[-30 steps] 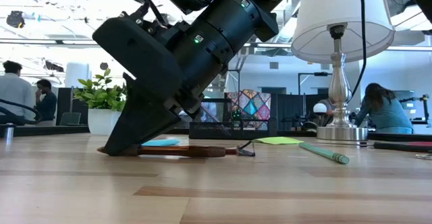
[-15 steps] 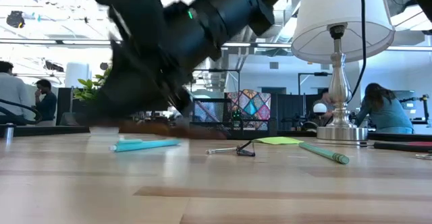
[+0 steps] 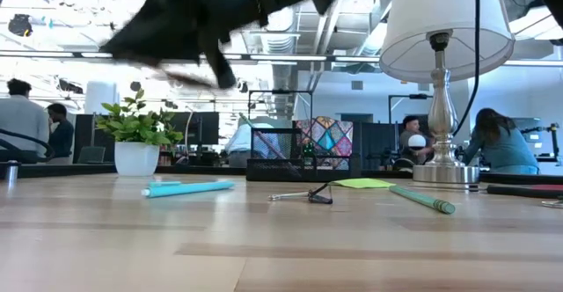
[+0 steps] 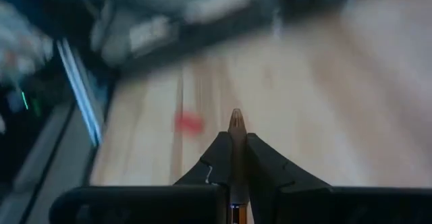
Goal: Pick and place office supplies into organizer
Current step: Put the brown pen into the black desk organizer
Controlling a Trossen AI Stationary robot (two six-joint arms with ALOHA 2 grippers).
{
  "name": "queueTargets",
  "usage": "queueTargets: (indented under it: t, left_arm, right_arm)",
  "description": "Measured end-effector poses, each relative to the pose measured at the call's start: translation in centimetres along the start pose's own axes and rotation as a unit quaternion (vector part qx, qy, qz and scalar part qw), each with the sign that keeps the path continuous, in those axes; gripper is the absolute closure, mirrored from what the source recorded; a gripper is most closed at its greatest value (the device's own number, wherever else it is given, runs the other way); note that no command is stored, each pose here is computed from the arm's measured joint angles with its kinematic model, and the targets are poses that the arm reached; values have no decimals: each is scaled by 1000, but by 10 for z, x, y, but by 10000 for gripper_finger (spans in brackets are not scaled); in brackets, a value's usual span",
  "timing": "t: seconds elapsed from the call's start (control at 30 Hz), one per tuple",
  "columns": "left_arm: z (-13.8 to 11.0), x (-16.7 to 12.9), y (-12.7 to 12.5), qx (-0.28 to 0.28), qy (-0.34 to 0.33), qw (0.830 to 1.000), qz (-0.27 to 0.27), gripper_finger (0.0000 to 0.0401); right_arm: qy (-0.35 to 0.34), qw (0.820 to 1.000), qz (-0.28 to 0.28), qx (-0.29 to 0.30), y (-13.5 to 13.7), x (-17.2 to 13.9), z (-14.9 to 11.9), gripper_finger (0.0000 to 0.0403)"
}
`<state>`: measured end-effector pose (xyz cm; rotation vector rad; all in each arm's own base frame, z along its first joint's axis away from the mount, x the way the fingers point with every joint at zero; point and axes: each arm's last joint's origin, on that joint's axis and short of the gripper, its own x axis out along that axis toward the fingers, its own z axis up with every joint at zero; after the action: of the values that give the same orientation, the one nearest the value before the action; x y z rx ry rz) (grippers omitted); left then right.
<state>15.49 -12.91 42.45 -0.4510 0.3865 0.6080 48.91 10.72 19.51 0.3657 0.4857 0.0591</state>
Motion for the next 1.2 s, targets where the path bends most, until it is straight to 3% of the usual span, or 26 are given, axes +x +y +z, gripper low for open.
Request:
queueTargets:
  t: [0.27,0.4,0.57,0.77,0.9,1.07,1.2]
  left_arm:
    - [17,-9,10,9,-54,998,-24,365]
    - [25,-13,14,23,-86,996,-30,365]
    - [33,-17,18,40,-135,990,-21,365]
    - [40,-20,19,58,-203,977,8,365]
    - [42,-21,16,70,-218,973,17,365]
    - [43,-21,13,90,-207,974,11,365]
    - [42,-21,13,101,-196,975,6,365]
  right_arm:
    - [-129,990,-55,-16,-30,-64,89,386]
    - [-197,974,-107,-27,-46,-103,127,386]
    - [-258,949,-176,-52,-64,-135,155,386]
    - [-306,920,-221,-102,-91,-131,166,386]
    - [-287,922,-244,-92,-125,-100,150,386]
    - [-317,906,-270,-72,-160,-82,144,386]
    - [-316,887,-332,-54,-181,-77,138,386]
